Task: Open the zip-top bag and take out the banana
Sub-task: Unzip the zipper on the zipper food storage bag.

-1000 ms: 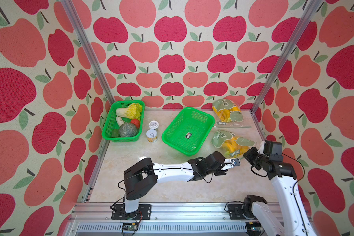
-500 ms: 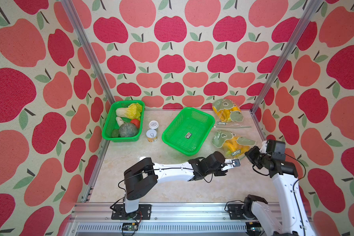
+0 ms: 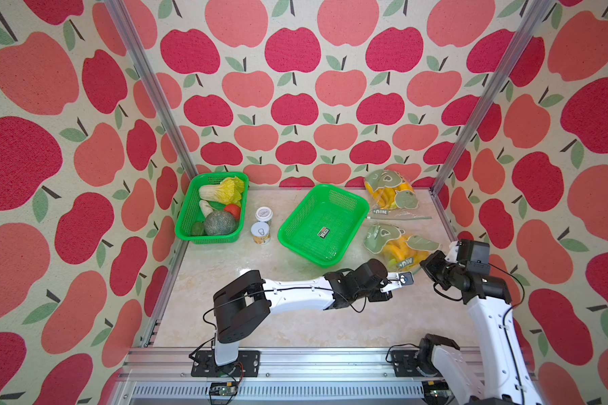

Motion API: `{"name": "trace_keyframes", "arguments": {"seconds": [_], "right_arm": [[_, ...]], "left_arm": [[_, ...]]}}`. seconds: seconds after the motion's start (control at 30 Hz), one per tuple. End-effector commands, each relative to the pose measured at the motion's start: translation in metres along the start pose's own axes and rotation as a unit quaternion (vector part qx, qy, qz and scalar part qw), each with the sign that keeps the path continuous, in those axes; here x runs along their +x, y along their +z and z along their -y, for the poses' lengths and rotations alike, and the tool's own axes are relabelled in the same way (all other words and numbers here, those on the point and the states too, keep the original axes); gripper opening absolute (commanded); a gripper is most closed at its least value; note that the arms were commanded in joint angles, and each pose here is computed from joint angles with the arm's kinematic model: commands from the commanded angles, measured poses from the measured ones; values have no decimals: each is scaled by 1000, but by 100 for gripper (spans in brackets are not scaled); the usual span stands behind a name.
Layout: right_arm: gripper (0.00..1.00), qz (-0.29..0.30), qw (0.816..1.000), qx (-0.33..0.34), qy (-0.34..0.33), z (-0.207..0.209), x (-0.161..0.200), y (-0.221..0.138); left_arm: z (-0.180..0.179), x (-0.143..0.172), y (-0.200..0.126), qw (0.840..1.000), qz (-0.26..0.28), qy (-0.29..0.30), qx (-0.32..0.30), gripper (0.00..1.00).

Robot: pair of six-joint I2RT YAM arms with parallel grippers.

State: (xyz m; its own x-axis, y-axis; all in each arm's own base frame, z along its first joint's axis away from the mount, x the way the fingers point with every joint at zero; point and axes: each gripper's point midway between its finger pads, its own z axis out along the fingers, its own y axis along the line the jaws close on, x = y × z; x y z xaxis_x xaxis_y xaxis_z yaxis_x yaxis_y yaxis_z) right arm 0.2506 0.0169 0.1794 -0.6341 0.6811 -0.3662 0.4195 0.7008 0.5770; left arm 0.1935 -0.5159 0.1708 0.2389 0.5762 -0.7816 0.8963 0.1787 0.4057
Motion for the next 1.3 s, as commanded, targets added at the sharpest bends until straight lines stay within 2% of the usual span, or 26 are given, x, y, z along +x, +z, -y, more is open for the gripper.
{"name": "trace_keyframes", "arguments": {"seconds": [0.0, 0.13, 0.27, 0.33, 0.57, 0.7, 1.07, 1.17, 1.27], "right_arm": [[3, 4, 1000, 2, -17, 0, -3, 1], [10, -2, 1000, 2, -19, 1, -2, 4], [31, -5, 1000, -13, -27, -5, 0, 0], [36, -13, 999, -24, -22, -8, 6, -2], [36, -85, 991, -90, 58, -16, 64, 12], [31, -87, 987, -102, 83, -17, 81, 9], [23, -77, 989, -83, 99, -8, 89, 2], [23, -76, 988, -88, 106, -10, 89, 0], [28, -69, 988, -92, 108, -13, 86, -5]], "left_arm": [[5, -11, 2, 1000, 10, -12, 16, 1], [7, -13, 3, 999, 13, -24, 26, 0], [1, -11, 4, 999, 11, -37, 15, 0], [-4, -7, 6, 998, 5, -57, 9, 0], [0, -1, 16, 997, 1, -73, 16, 0], [2, 0, 20, 997, -3, -73, 18, 0], [9, 10, 27, 997, -11, -73, 22, 0], [14, 12, 29, 997, -15, -71, 24, 0], [17, 15, 30, 997, -16, -73, 27, 0]]}}
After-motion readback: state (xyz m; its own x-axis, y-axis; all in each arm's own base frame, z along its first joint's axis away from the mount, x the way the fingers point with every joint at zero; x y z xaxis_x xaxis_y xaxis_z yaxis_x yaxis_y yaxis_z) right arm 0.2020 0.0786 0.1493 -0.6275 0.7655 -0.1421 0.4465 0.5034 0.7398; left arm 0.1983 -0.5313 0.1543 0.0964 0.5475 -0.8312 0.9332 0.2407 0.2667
